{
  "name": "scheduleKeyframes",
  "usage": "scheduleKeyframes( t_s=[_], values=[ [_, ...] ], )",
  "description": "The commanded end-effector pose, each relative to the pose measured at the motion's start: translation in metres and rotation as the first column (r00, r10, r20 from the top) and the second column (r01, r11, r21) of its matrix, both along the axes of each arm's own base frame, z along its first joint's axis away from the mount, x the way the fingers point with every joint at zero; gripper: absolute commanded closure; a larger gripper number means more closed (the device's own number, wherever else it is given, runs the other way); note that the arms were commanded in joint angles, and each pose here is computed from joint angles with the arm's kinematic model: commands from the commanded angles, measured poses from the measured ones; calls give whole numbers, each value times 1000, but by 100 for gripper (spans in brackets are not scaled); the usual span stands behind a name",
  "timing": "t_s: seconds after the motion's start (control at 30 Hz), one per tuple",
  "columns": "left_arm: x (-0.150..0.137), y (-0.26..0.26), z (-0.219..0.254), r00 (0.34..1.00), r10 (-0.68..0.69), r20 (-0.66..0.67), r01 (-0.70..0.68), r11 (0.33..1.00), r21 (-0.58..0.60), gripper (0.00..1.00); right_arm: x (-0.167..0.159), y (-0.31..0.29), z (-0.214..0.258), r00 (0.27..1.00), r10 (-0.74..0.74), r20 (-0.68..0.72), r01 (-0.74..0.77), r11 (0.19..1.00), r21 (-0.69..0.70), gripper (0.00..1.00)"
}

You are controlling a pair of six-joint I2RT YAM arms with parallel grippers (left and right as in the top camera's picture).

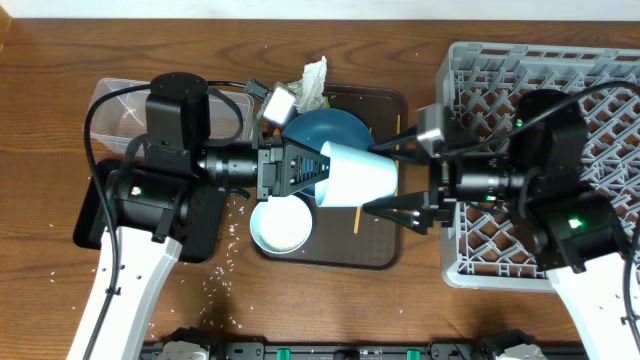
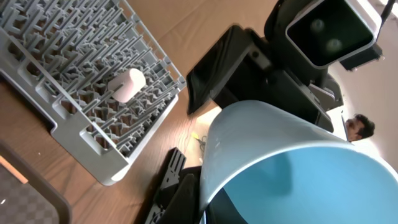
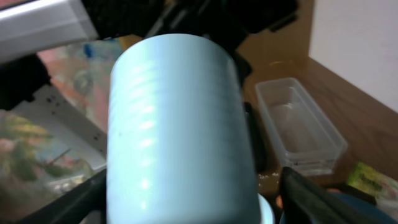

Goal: Sort waste into correct bins and load items into the dishwasher rack
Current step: 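Hand the light-blue cup from the left to the right gripper, then place the light-blue cup in the dish rack with the right gripper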

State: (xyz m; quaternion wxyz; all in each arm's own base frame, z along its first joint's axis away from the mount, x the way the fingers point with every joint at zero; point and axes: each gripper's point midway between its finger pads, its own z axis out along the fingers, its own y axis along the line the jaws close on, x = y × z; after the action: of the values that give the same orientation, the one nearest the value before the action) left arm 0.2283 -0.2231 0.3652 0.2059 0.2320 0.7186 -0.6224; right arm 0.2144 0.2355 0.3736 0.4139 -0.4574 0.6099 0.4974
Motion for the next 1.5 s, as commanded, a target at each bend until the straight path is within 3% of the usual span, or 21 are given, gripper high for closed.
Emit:
scheduleKeyframes(
  t_s=[0.0, 0.1, 0.17, 0.2, 0.27, 0.43, 0.53, 0.63, 0.73, 0.9, 1.0, 1.07, 1.17, 1.23, 1.47],
  values=[
    [-8, 0, 9, 999, -44, -4, 44, 999, -31, 94, -8, 12, -2, 998, 64, -8, -64, 998, 3, 28],
    [-7, 0, 10, 999, -41, 10, 42, 999, -32, 94, -12, 15, -3, 997, 80, -9, -80, 997, 3, 44],
    [-6, -1, 11, 999, -41, 23, 42, 999, -35, 94, -13, 14, -2, 997, 76, -4, -76, 997, 3, 48],
    [-6, -1, 12, 999, -41, 31, 42, 998, -36, 89, -10, 13, -2, 998, 61, -2, -61, 998, -1, 52],
    [-2, -1, 12, 999, -24, 46, 25, 999, -30, 65, -6, 7, -1, 1000, 27, 0, -27, 1000, -4, 60],
    [14, 2, 5, 996, 64, 57, -65, 998, 12, 41, 18, -25, 1, 987, -157, -44, 156, 987, -23, 61],
    [26, 10, 2, 990, 128, 63, -130, 991, 31, 37, 45, -64, -10, 915, -385, -117, 377, 922, -88, 60],
    [35, 20, 1, 983, 170, 64, -173, 984, 35, 37, 69, -120, -32, 751, -633, -190, 603, 774, -194, 58],
    [39, 25, 1, 980, 190, 63, -192, 981, 35, 37, 80, -173, -52, 567, -792, -226, 737, 611, -290, 57],
    [39, 25, 1, 980, 190, 63, -193, 981, 35, 37, 82, -286, -88, 78, -970, -230, 866, 180, -466, 58],
    [39, 25, 1, 980, 190, 63, -193, 981, 35, 37, 71, -348, -102, -227, -945, -236, 844, -70, -532, 59],
    [39, 25, 1, 980, 190, 63, -193, 981, 35, 37, 61, -378, -112, -389, -879, -277, 804, -177, -567, 61],
    [39, 25, 0, 980, 190, 60, -193, 981, 36, 37, 46, -410, -131, -580, -725, -371, 733, -266, -626, 60],
    [39, 25, -1, 980, 190, 53, -193, 981, 39, 37, 36, -426, -145, -664, -627, -406, 683, -290, -670, 61],
    [37, 26, -3, 981, 189, 39, -191, 981, 46, 37, 20, -451, -192, -764, -507, -398, 571, -245, -783, 62]
  ],
)
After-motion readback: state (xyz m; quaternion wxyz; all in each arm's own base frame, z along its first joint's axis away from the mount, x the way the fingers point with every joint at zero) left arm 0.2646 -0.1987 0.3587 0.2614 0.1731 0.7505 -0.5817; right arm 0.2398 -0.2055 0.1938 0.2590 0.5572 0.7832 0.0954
